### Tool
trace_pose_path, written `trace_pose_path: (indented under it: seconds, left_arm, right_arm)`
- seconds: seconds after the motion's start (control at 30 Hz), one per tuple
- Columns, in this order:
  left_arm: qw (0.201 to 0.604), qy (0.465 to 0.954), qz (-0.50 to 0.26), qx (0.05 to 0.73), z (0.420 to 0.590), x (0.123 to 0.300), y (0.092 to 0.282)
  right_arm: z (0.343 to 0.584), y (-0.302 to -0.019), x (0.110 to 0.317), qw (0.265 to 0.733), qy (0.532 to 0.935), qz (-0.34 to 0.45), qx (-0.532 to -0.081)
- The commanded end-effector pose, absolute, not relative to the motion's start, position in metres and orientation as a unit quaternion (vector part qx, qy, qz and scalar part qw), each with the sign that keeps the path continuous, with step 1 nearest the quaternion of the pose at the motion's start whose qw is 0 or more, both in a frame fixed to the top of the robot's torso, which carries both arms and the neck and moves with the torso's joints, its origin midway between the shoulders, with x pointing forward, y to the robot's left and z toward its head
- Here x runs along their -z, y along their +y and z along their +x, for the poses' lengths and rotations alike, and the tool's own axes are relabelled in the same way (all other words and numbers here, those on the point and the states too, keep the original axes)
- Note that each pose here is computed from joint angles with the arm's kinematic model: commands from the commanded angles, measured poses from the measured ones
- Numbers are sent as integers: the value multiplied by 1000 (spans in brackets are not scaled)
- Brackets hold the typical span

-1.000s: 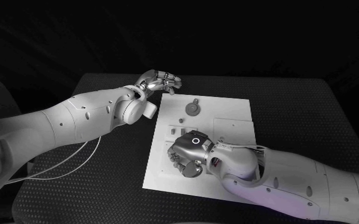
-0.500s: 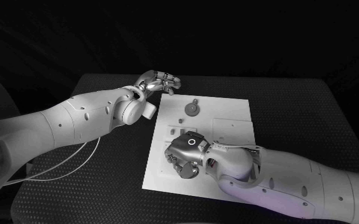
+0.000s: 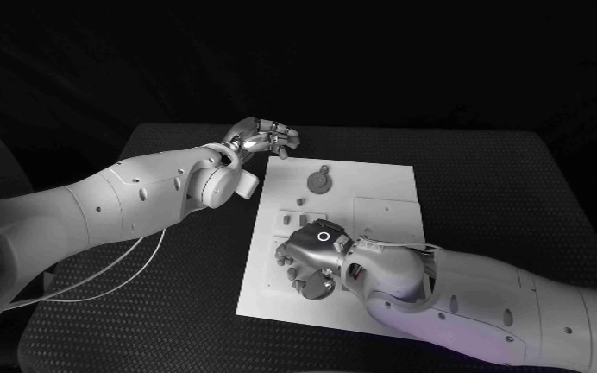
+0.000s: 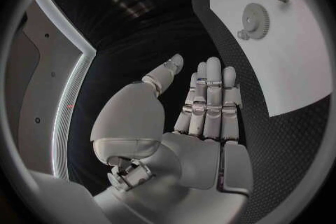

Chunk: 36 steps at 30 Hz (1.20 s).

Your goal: Assemble the parts on the task board

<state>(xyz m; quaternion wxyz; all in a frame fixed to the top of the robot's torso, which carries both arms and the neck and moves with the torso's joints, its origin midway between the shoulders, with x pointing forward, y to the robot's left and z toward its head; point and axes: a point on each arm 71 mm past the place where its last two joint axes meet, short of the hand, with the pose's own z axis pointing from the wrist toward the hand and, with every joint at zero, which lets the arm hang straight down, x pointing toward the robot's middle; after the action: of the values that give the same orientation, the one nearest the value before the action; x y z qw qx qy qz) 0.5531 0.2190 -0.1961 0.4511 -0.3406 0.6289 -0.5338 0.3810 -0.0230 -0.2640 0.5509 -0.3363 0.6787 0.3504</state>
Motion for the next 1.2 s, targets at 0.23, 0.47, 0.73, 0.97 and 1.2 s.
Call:
trace_pose_path:
  seconds: [0.23,0.47,0.73,0.97,1.2]
  left_arm:
    - [446,628,-339,540,553,195,218]
    - [448,628,-340,538,553,196,220]
    - [449,627,-341,537,554,196,222]
    - [449,628,-343,535,554,198,224]
    - [443,632,-346,534,552,206,221]
  right_arm:
    - [382,-33,255,578,661,-301,-372]
    - [390,-52,233,589,657,-257,-395]
    - [427,-110,197,558,716,-108,-406]
    - [452,-163,186,494,791,-8,-361]
    - [452,-207,209,394,863,94,-301]
